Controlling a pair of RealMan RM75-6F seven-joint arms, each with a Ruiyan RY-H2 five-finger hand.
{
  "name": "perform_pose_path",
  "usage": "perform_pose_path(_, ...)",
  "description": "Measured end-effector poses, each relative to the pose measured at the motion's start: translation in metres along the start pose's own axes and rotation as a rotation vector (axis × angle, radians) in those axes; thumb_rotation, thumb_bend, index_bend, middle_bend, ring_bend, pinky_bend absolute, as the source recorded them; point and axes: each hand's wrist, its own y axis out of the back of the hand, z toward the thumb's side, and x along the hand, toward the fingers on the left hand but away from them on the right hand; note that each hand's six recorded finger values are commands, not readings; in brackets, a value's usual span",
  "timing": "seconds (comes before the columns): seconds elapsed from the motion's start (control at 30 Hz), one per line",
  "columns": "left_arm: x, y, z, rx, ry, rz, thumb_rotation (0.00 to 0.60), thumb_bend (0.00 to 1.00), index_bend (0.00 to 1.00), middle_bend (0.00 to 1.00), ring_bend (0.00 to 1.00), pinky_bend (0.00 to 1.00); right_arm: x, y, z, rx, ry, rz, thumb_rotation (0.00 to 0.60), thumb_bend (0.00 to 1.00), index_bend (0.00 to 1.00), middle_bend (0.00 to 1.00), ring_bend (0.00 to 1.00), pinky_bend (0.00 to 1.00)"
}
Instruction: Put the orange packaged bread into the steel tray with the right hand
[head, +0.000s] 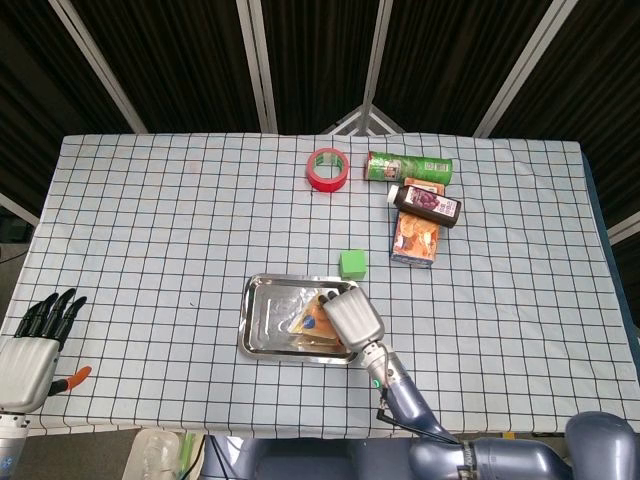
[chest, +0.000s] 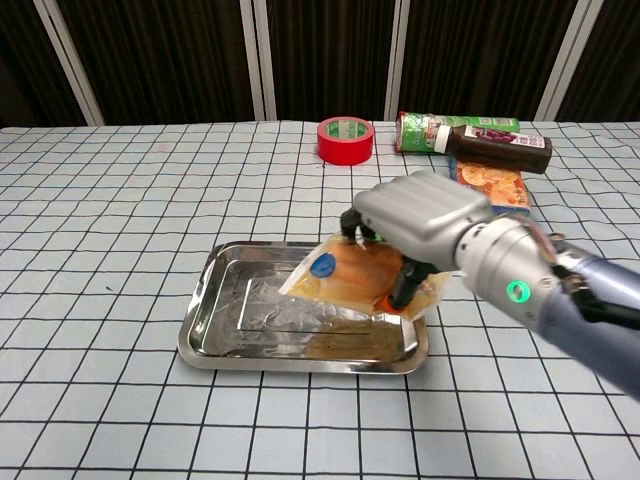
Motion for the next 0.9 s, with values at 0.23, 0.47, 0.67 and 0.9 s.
perform_pose_path(0.23,0.002,-0.001,-0.002,-0.003,0.003,-0.011,0.600,0.06,0.00,0.00,0.00,0.09,-0.028,-0.005,0.048,0.048,0.012,-0.001,0.600,0.31,0.36,0.44,0.36,0.58)
perform_pose_path(0.47,0.001,-0.001,-0.003,-0.007,0.003,-0.019,0.600,0.06,0.00,0.00,0.00,0.09,-0.030,-0.008,0.056,0.102,-0.016,0.005,0.600,0.31,0.00,0.00,0.00,0.24)
perform_pose_path(0.67,0.002,-0.003,-0.002,-0.005,0.002,-0.024,0.600,0.06,0.00,0.00,0.00,0.09,-0.019,0.003,0.054,0.124,-0.032,-0.001,0.600,0.31,0.00,0.00,0.00,0.19)
perform_pose_path(0.9,0.001,-0.002,-0.001,-0.006,0.002,-0.024,0.600,0.06,0.00,0.00,0.00,0.09,0.009,0.025,0.029,0.155,-0.072,-0.017,0.600,0.31,0.00,0.00,0.00,0.12)
